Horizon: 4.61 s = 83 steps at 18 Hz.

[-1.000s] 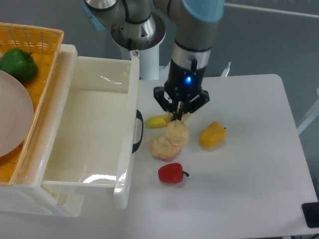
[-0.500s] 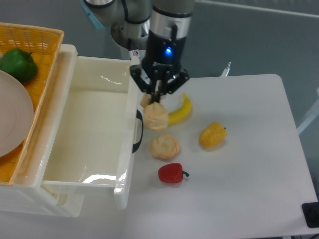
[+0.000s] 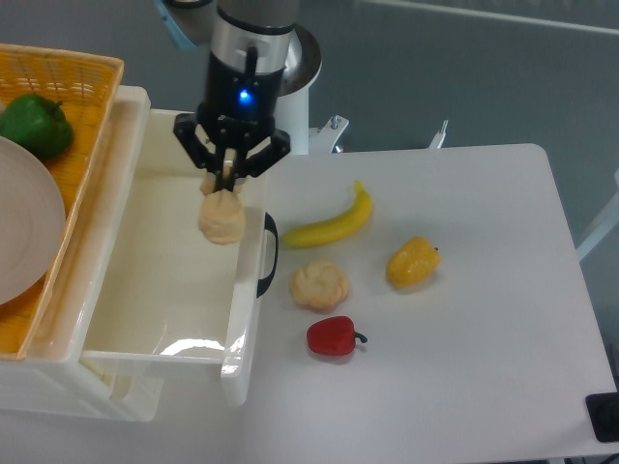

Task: Place the square bread in the upper white drawer

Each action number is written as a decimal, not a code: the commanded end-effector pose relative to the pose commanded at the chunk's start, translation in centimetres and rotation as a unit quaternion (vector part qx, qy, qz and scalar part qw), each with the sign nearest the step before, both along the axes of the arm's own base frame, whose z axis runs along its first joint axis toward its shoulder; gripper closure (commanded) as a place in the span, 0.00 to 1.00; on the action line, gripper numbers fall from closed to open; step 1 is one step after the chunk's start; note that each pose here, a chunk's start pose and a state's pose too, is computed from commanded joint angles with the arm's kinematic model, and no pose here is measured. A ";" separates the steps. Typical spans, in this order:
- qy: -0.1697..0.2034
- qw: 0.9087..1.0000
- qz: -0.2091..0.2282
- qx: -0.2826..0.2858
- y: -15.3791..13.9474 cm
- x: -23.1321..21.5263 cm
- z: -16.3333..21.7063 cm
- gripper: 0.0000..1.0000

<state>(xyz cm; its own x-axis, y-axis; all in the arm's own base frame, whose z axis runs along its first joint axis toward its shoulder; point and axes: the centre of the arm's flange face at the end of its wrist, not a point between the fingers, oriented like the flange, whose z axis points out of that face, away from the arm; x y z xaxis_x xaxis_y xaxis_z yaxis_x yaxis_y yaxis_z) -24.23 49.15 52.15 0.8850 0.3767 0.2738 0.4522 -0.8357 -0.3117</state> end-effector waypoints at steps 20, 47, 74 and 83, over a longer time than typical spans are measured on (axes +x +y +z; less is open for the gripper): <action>-0.013 1.000 -0.018 -0.017 1.5 0.5 -2.5 0.50; 0.047 0.998 0.002 -0.033 0.9 -2.0 -2.0 0.00; 0.038 0.998 0.021 -0.050 1.0 -5.3 -4.8 0.00; 0.047 0.998 0.012 -0.041 0.6 -2.9 -2.6 0.00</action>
<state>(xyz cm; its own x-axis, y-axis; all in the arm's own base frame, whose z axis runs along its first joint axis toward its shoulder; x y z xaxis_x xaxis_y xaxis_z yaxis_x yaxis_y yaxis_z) -27.11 49.78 49.53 0.8955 0.4165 0.1570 0.4449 -0.8494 -0.2840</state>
